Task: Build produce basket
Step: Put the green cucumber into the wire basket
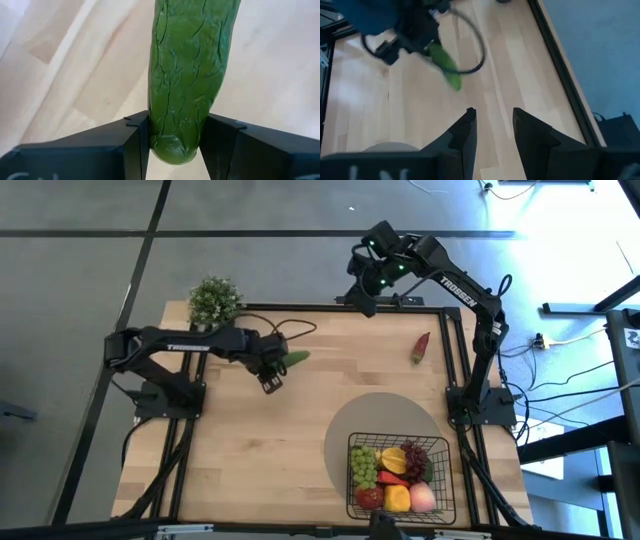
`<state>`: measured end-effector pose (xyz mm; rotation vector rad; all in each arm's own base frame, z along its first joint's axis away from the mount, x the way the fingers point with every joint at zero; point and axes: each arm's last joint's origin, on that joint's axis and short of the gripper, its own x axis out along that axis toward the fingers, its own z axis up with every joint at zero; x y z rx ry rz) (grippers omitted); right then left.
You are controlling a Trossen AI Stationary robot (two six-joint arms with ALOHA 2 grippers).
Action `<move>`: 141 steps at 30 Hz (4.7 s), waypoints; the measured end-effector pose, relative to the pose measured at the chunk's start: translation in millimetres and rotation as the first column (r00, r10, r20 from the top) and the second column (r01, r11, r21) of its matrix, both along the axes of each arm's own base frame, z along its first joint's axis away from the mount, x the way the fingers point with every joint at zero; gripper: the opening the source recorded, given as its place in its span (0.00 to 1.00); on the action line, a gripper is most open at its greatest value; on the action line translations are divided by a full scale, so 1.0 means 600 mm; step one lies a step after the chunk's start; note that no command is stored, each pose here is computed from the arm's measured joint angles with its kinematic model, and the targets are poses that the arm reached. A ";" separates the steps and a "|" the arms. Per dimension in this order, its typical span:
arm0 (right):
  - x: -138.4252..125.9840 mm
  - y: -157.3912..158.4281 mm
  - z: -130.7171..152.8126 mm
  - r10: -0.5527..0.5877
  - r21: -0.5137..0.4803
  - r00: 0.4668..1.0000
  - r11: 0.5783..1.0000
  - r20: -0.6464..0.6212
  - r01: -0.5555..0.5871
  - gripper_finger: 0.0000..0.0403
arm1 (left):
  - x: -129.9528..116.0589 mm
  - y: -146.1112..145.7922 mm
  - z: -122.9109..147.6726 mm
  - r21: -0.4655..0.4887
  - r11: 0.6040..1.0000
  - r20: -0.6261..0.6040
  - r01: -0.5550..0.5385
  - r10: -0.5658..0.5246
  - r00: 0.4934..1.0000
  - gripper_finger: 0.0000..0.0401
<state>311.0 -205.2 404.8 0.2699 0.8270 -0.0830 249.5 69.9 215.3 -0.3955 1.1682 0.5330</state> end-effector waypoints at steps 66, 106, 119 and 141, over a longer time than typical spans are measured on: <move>0.122 0.201 -0.038 0.368 -0.232 0.918 0.889 -0.147 -0.394 0.29 | 0.022 -0.066 0.137 0.357 0.925 0.231 0.131 -0.224 0.947 0.27; 0.145 0.195 -0.071 0.315 -0.178 0.931 0.921 -0.186 -0.347 0.03 | 0.023 -0.066 0.136 0.366 0.923 0.230 0.117 -0.212 0.950 0.29; 0.147 0.196 -0.073 0.318 -0.168 0.930 0.922 -0.182 -0.349 0.02 | 0.019 -0.067 0.133 0.340 0.928 0.208 0.152 -0.232 0.950 0.31; 0.147 0.194 -0.076 0.292 -0.198 0.933 0.922 -0.209 -0.333 0.02 | 0.001 -0.071 0.122 0.271 0.936 0.085 0.225 -0.257 0.963 0.31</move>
